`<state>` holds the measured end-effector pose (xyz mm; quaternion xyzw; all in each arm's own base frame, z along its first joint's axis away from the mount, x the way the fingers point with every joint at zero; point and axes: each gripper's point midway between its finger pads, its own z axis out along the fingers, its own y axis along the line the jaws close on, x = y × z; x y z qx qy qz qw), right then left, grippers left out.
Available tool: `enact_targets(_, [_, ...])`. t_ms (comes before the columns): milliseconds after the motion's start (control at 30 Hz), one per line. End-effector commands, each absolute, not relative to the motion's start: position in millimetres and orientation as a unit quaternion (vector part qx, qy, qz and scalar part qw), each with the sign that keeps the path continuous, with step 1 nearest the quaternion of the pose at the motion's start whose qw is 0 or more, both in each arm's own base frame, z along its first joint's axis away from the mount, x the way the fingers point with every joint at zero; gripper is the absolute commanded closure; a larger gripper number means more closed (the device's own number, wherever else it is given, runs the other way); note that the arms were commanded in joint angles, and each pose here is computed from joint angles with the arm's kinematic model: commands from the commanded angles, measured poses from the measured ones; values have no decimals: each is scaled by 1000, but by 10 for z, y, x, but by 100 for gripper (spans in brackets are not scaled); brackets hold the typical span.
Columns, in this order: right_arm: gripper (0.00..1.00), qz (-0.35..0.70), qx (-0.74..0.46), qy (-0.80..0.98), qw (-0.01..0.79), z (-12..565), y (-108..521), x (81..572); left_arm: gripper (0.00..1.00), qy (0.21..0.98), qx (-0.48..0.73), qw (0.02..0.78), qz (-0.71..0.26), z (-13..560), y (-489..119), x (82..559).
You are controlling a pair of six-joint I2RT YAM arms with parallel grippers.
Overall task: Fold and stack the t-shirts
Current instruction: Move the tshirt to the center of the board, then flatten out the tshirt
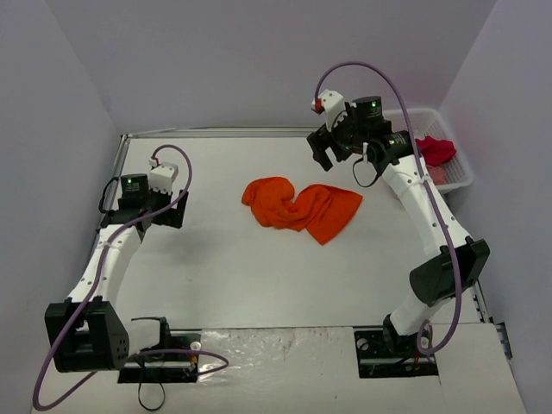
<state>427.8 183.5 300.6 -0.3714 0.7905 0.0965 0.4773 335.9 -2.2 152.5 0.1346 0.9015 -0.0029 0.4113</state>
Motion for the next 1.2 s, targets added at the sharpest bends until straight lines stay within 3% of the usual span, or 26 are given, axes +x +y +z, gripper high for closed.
enact_targets(0, [18, 65, -370, 800, 468, 2934, 1629, 4223, 6, 899, 132, 419, 5, 1610, 24, 3380])
enact_targets(667, [30, -13, -200, 922, 332, 1594, 508, 4248, 6, 896, 142, 422, -11, 1677, -60, 3426])
enact_targets(1167, [34, 62, -158, 955, 243, 796, 349, 4132, 6, 895, 147, 422, -16, 1644, -91, 3399])
